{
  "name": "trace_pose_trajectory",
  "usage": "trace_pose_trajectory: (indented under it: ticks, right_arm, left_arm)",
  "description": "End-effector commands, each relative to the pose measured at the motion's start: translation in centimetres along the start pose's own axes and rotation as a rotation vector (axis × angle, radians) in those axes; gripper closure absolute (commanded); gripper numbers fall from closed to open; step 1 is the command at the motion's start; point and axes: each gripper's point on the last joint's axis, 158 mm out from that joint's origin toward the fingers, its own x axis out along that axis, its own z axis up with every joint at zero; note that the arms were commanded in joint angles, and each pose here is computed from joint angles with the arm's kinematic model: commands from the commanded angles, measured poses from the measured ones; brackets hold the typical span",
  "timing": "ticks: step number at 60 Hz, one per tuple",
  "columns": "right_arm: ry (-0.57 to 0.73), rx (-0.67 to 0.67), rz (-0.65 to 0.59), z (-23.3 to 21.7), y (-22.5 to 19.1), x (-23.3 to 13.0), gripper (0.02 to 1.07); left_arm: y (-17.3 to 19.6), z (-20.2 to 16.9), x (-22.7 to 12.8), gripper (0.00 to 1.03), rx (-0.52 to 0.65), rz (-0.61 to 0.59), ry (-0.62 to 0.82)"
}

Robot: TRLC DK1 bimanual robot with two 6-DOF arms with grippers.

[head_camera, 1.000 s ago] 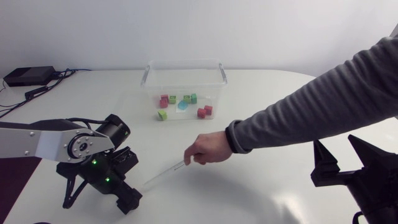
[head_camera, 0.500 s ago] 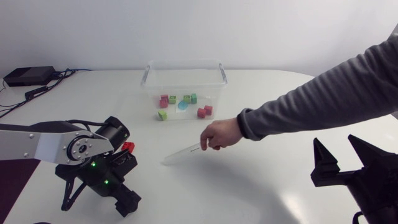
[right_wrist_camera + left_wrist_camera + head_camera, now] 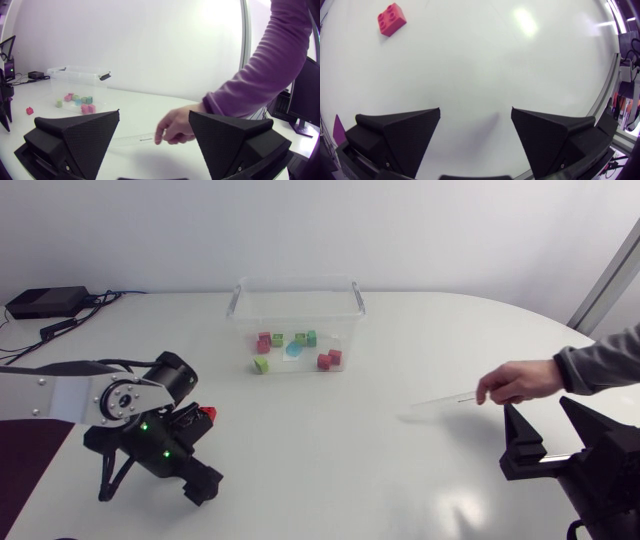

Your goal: Place the duplo bricks in the container

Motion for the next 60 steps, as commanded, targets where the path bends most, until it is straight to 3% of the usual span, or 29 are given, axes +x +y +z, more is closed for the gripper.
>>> trace_pose_trajectory:
  ticks: [1, 31, 60]
  right_arm:
    - [0.005, -0.010, 0.012, -0.6, 0.3, 0.1, 0.07]
    - [0.003, -0.010, 0.012, -0.6, 0.3, 0.1, 0.07]
    - [0.003, -0.010, 0.010, -0.6, 0.3, 0.1, 0.07]
  left_arm:
    - [1.5, 2.1, -0.6, 0.04, -0.046, 0.024, -0.029]
    - [8.2, 8.7, -3.2, 0.04, -0.157, 0.171, -0.099]
    - [10.7, 9.8, -0.1, 0.04, -0.309, 0.159, -0.029]
